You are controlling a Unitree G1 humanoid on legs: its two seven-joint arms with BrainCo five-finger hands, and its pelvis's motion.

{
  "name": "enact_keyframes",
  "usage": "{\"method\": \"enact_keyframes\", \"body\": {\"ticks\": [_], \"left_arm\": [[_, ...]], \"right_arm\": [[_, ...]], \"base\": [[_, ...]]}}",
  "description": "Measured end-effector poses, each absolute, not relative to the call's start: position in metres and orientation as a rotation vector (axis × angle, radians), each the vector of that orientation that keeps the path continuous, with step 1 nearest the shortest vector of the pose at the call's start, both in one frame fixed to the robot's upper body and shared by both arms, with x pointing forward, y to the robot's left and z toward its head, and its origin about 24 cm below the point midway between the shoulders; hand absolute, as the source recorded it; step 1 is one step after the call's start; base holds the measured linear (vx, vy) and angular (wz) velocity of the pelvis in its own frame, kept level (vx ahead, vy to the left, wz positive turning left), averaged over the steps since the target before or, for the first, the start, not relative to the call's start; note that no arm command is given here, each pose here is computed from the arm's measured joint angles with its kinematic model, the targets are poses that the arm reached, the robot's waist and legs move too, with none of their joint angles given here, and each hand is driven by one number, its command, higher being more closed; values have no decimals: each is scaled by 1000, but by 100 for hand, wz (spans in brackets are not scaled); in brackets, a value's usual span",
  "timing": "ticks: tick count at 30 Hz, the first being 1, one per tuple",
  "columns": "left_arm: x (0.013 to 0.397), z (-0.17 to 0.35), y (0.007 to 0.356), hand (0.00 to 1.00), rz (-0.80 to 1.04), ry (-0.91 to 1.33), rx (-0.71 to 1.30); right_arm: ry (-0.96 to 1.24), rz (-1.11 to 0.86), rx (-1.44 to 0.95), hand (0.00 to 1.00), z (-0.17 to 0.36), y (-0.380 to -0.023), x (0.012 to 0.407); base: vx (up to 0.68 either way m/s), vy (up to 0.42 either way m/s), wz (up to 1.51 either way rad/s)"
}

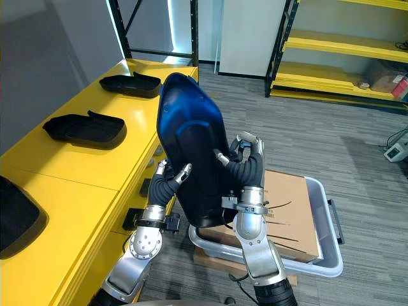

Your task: Walk over and take plastic housings, then place them on the shelf

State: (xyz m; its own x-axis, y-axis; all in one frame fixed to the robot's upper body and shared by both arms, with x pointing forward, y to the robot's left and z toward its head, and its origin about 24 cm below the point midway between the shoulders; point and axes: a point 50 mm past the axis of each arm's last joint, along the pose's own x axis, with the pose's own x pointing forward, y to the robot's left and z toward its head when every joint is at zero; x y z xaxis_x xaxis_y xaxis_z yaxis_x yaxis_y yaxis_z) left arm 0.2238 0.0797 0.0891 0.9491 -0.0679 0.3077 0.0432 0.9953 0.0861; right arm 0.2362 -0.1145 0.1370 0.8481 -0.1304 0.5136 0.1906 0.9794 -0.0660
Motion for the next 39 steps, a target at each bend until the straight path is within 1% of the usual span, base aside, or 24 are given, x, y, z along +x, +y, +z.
{"method": "enact_keyframes", "body": {"ticks": [6,8,12,16,20,25,28,39], "left_arm": [[223,92,75,100,-49,-319,39],[223,98,71,100,-54,-340,23],[226,108,63,100,-103,-396,51],[227,113,56,100,-141,-420,77],[231,110,51,100,-187,-420,134],[231,82,52,100,-191,-278,172],[227,70,54,100,-182,-216,178],[229,71,56,100,-176,-221,179]], "right_arm": [[-576,-156,12,0,149,-127,234],[-610,-161,55,0,156,-136,231],[-661,-179,122,0,165,-158,228],[-669,-216,138,0,163,-172,224],[-594,-259,147,0,142,-184,223],[-396,-310,211,0,99,-180,227],[-325,-280,261,0,86,-178,229],[-368,-210,270,0,95,-174,229]], "base": [[0,0,0],[0,0,0],[-15,-1,-1],[-14,0,-4],[0,0,0],[-3,-1,-2],[14,7,-15],[16,9,-4]]}}
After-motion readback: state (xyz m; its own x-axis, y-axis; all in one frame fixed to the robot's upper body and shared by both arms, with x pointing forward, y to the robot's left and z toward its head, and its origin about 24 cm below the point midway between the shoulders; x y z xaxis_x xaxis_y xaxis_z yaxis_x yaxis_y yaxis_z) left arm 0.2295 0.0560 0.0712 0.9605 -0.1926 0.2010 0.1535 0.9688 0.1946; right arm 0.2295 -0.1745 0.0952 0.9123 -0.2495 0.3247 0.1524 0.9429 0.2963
